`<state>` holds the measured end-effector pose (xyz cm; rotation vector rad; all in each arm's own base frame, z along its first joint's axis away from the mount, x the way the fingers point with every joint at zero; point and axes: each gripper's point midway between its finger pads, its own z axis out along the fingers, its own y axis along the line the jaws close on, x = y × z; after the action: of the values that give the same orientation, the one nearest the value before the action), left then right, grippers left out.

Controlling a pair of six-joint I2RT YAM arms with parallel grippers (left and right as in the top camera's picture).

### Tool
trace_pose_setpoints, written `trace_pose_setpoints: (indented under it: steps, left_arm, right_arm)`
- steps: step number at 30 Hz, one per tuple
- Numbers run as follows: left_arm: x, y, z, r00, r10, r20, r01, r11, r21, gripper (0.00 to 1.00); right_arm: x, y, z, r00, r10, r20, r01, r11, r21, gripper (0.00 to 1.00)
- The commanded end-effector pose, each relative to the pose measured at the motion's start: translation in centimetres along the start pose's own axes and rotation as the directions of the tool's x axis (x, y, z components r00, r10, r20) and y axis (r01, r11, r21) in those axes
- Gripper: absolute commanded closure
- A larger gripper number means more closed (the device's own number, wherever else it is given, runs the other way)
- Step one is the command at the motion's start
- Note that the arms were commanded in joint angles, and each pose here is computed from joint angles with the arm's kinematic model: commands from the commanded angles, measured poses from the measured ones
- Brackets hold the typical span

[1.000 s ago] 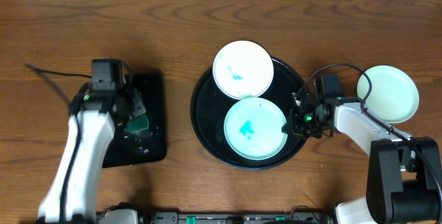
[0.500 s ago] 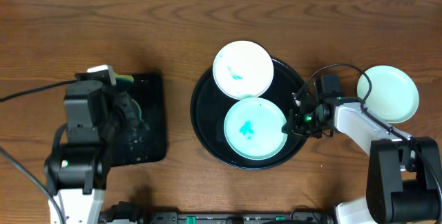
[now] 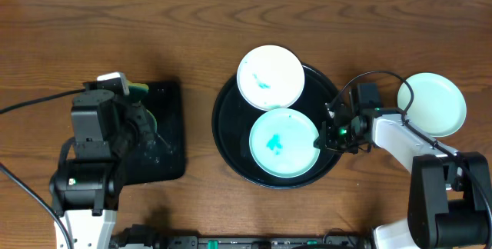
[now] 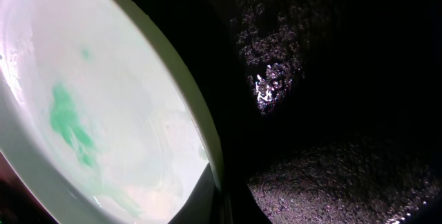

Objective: Clean dirty plates on tray and stack at the side
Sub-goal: 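Grasp the sponge again with the left gripper and lift it, then carry the sponge with the left gripper onto the lower stained plate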

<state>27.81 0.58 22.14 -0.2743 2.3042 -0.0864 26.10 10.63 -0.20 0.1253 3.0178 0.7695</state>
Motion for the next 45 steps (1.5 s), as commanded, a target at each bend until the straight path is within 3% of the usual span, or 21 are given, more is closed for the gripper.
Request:
trace_pose_setpoints:
  steps: [1, 20, 29, 33, 45]
  left_arm:
    - [-0.3, 0.0, 0.2, 1.0, 0.01, 0.002, -0.01, 1.0, -0.003, 0.93]
    - [0.3, 0.8, 1.8, 0.999, -0.003, -0.049, 0.0, 0.998, -0.057, 0.93]
    - [4.7, 2.7, 8.1, 0.952, -0.1, -0.291, 0.043, 0.98, -0.195, 0.93]
    - [6.8, 2.1, 9.9, 0.914, -0.126, -0.385, 0.063, 0.983, -0.172, 0.93]
    - [7.5, 2.4, 9.8, 0.9, -0.153, -0.407, 0.075, 0.977, -0.2, 0.93]
  right_arm:
    - [1.2, -0.8, 0.9, 0.999, 0.01, -0.05, -0.009, 0.999, 0.032, 0.99]
    - [1.2, -0.8, 0.9, 0.999, 0.007, -0.05, -0.005, 0.999, 0.032, 0.99]
    - [0.8, -0.7, 1.0, 0.999, -0.002, -0.033, 0.003, 1.0, 0.028, 0.99]
    - [0.8, -0.7, 1.0, 0.999, -0.002, -0.033, 0.003, 1.0, 0.028, 0.99]
    - [0.8, -0.7, 1.0, 0.999, -0.003, -0.032, 0.004, 1.0, 0.027, 0.99]
